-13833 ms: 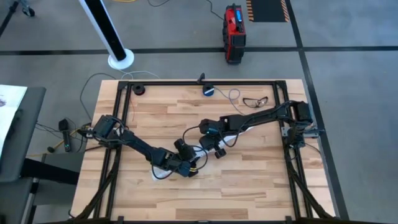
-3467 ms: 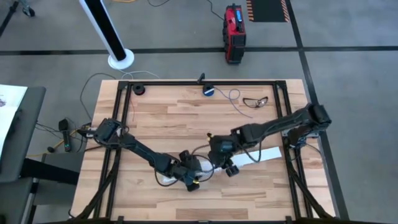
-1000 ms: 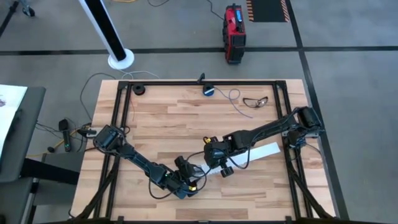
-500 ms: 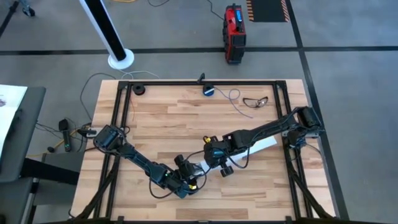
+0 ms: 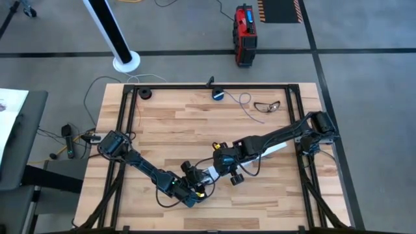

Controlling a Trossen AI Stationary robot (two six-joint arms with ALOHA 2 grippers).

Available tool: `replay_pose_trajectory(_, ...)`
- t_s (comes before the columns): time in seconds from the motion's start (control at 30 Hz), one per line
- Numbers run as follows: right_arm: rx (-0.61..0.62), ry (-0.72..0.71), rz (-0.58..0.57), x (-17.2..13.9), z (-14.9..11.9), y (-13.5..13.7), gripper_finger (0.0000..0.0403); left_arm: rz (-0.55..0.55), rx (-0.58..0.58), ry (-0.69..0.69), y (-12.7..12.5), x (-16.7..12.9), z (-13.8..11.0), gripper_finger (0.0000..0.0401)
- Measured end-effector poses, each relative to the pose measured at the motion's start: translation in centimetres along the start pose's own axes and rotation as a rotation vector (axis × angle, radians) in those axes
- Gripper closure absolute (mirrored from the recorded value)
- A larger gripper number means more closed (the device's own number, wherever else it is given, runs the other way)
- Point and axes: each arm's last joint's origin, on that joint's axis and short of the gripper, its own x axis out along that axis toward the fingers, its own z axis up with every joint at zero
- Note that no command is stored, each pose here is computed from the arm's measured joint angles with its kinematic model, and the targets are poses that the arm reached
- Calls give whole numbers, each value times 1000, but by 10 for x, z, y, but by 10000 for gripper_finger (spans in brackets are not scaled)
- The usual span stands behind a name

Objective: Ziptie cables
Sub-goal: Close the white cable duct

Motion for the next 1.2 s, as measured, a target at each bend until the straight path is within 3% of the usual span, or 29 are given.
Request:
replay_pose_trajectory(0.3, 10, -28, -17, 0, 0, -10, 402, 0, 2, 0, 0, 0, 0, 159)
replay_pose_trajectory(0.6, 22, -7, -2, 15, -17, -8, 403, 0, 4, 0, 0, 0, 0, 159)
replay_pose_trajectory(0.97, 46, -162, 18, 15, -3, -6, 403, 3, 18, -2, 0, 0, 0, 159)
replay_pose_trajectory(1.2, 11, -123, -62, 8, -3, 3, 403, 1, 29, -4, 0, 0, 0, 159)
